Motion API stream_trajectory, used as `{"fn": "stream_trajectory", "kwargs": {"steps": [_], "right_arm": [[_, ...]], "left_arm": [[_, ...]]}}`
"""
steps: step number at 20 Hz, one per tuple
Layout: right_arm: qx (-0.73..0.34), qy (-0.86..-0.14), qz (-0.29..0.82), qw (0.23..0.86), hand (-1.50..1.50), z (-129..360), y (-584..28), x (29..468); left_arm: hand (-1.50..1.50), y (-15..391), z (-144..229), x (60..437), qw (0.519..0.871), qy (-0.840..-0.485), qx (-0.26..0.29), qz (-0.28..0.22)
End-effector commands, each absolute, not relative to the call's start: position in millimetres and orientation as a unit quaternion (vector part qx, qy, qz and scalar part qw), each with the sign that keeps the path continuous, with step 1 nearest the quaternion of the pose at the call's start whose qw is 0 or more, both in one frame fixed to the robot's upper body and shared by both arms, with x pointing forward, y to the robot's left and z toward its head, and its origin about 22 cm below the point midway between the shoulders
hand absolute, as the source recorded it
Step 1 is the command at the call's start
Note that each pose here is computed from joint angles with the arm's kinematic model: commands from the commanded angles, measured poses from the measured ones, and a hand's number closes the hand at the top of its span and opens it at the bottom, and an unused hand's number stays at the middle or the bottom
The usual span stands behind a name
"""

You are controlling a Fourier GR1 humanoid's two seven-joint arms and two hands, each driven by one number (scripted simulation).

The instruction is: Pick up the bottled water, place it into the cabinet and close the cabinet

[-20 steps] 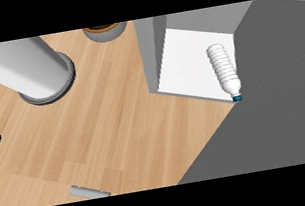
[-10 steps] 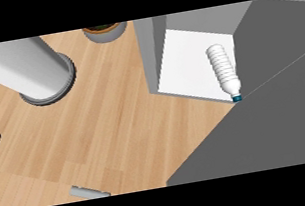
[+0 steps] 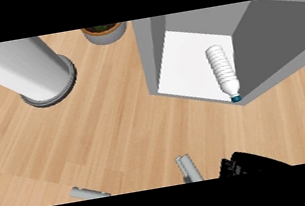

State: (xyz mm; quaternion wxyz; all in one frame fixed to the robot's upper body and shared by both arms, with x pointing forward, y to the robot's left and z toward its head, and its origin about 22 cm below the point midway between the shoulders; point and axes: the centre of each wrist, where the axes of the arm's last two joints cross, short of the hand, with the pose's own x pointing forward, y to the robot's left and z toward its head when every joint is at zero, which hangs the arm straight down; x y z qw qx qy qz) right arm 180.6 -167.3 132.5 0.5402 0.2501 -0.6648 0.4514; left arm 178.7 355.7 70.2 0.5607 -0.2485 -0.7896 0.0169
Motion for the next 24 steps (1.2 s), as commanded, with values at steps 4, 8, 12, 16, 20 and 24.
{"fn": "stream_trajectory", "kwargs": {"steps": [4,8,12,16,20,24], "right_arm": [[0.223,-0.652,0.421,0.59,1.5,133,-130,233],[0.184,-0.685,0.361,0.606,1.5,154,-111,266],[0.148,-0.695,0.302,0.636,1.5,166,-95,300],[0.113,-0.709,0.259,0.646,1.5,183,-81,333],[0.099,-0.712,0.208,0.663,1.5,189,-75,350],[0.116,-0.702,0.145,0.687,-1.5,189,-80,357]], "left_arm": [[-1.5,359,68,179,0.562,-0.789,-0.247,0.024],[-1.5,364,63,176,0.568,-0.788,-0.237,0.034],[-1.5,368,62,178,0.563,-0.793,-0.228,0.042],[-1.5,370,62,179,0.562,-0.794,-0.228,0.045],[-1.5,369,59,175,0.562,-0.792,-0.233,0.049],[-1.5,372,59,172,0.564,-0.789,-0.237,0.053]]}}
